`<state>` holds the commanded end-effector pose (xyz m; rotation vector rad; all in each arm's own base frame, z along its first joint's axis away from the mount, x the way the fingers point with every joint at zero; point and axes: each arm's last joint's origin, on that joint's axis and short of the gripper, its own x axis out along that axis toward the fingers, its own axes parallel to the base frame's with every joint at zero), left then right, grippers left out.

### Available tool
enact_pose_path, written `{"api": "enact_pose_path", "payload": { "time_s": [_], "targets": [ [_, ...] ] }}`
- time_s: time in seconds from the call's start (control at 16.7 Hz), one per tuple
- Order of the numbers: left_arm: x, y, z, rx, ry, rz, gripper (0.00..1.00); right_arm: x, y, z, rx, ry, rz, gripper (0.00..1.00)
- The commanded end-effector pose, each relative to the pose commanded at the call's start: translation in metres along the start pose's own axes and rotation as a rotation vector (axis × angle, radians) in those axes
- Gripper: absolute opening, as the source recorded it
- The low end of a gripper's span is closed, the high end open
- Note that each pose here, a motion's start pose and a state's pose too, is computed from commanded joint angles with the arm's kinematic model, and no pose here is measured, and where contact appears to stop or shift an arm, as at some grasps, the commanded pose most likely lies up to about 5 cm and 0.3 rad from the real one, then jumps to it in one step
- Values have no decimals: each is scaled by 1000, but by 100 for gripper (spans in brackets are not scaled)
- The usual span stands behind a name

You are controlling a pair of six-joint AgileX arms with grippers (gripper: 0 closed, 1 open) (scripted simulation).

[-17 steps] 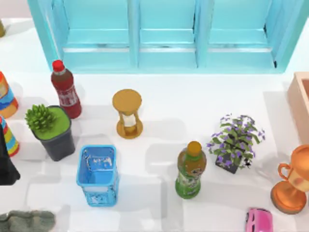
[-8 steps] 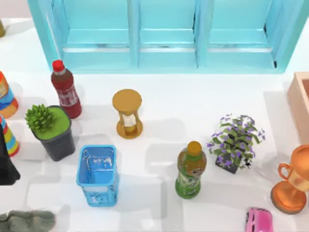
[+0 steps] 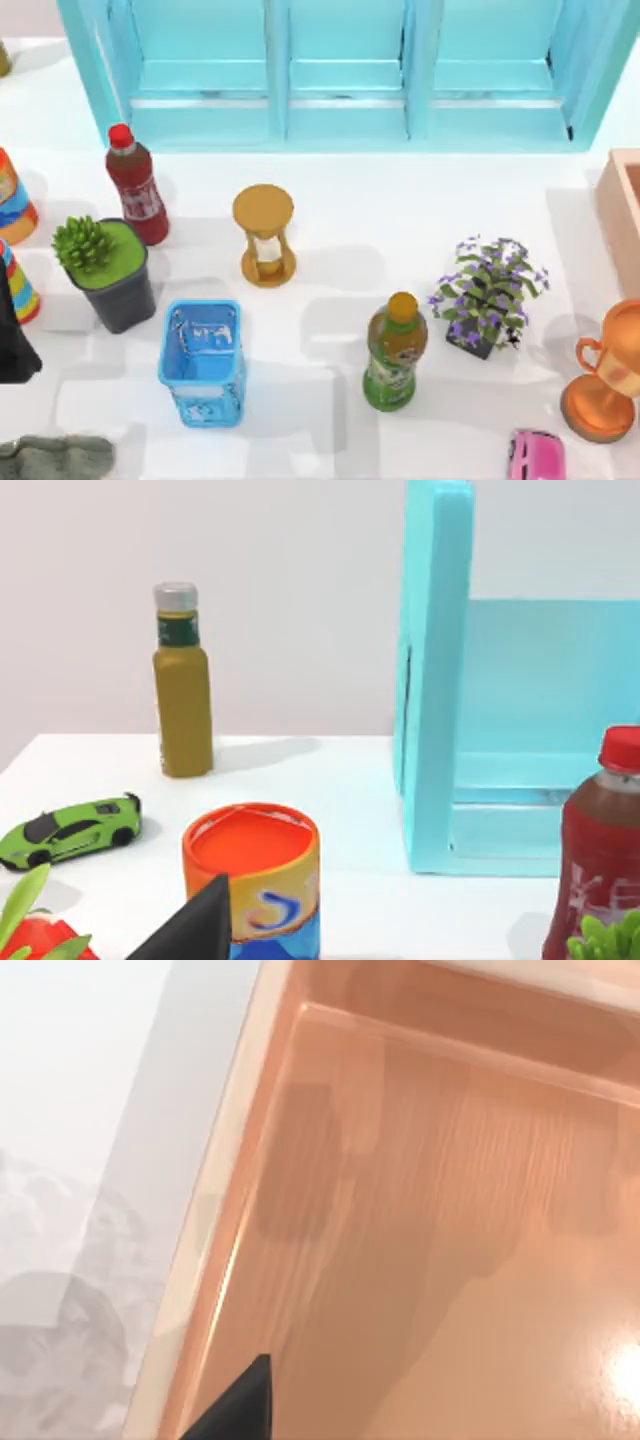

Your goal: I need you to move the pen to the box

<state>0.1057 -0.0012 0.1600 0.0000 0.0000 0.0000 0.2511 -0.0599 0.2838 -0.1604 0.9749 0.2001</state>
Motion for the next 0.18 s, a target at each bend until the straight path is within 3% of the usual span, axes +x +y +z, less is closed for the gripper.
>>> {"api": "enact_pose_path", "payload": {
  "time_s": [0.18],
  "targets": [
    [0,0,0,0,0,0,100,0,0,0,0,0,0,100]
  ]
}}
